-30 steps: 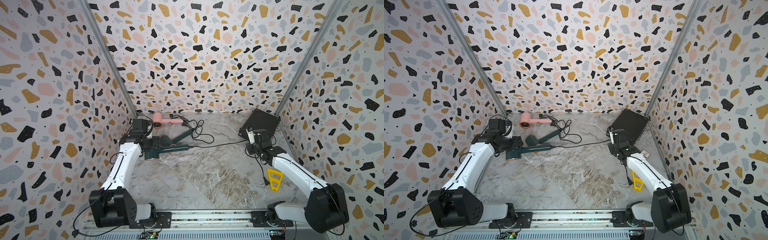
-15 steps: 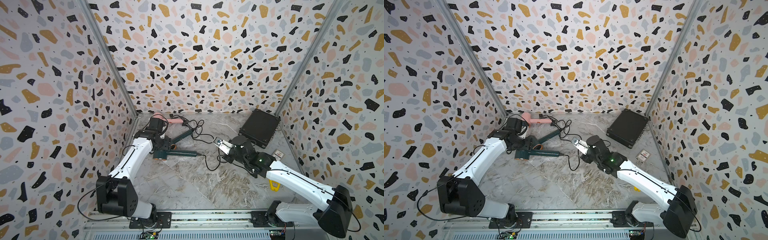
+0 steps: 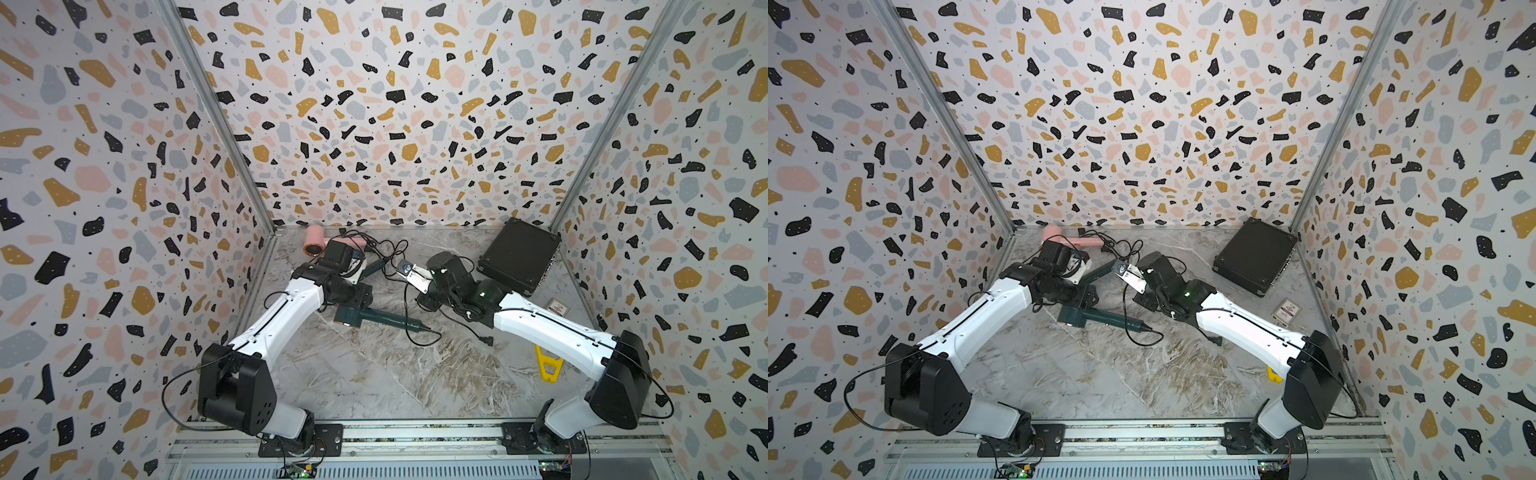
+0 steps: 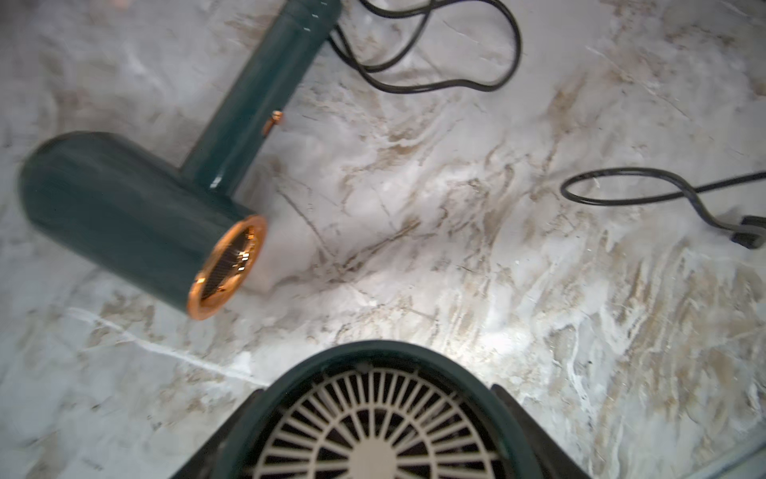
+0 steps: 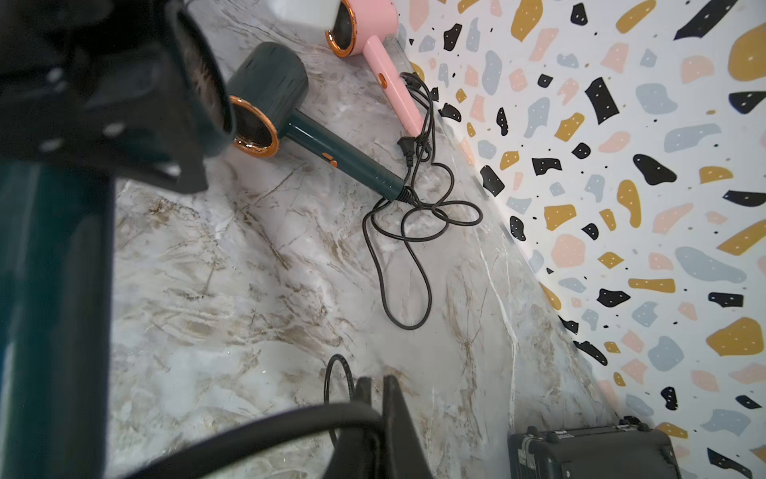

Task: Wrap the cord around the hair dryer
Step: Wrap the power cord around the hair dryer.

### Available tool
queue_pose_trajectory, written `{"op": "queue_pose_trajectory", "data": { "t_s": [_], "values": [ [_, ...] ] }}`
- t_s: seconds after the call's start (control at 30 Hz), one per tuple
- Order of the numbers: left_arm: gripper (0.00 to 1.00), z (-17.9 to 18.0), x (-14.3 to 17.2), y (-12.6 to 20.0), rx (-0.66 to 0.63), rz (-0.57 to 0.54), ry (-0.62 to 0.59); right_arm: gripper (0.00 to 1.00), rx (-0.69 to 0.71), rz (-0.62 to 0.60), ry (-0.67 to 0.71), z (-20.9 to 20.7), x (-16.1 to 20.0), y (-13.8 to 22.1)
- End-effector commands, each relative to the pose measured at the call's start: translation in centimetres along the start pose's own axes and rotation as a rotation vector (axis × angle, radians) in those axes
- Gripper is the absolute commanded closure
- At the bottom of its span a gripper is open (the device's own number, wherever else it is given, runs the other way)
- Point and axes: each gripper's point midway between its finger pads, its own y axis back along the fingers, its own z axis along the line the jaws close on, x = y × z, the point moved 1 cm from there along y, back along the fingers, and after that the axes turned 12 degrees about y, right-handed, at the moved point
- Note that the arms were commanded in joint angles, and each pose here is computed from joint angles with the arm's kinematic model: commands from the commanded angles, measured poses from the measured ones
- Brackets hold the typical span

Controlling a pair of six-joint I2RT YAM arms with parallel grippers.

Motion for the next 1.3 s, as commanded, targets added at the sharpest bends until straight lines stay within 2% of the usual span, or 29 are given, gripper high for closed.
{"op": "queue_pose_trajectory", "data": {
  "t_s": [0.0,0.33,0.47,0.67,0.83,0.93,0.97,1.13,1.27],
  "values": [
    [1.0,-4.1,-0.1,-0.1,0.211,-0.015,-0.012,1.0,0.005,0.097,-0.087,-1.0,1.6,0.2],
    [1.0,-10.5,-2.1,3.4,0.691,-0.197,0.072,1.0,-0.093,0.082,-0.363,-1.4,5.8,-0.1],
    [1.0,-10.3,-3.7,4.1,0.757,-0.299,0.174,1.0,-0.099,0.045,-0.49,-1.6,7.6,0.1],
    [1.0,-8.0,-5.7,3.7,0.759,-0.422,0.366,1.0,-0.145,-0.008,-0.564,0.4,8.7,-0.1],
    [1.0,-5.1,-7.2,3.4,0.678,-0.513,0.514,1.0,-0.153,0.006,-0.612,1.9,10.2,-0.6],
    [1.0,-3.5,-8.1,3.5,0.604,-0.571,0.575,1.0,-0.127,0.036,-0.593,2.7,10.9,-0.5],
    [1.0,-2.8,-8.3,3.5,0.559,-0.591,0.59,1.0,-0.117,0.054,-0.574,3.0,11.2,-0.5],
    [1.0,2.9,-8.2,3.2,0.132,-0.7,0.561,1.0,-0.09,0.088,-0.485,5.2,11.2,0.2],
    [1.0,4.8,-8.0,4.2,-0.035,-0.747,0.518,1.0,-0.069,0.081,-0.449,5.4,10.9,1.1]
  ]
}}
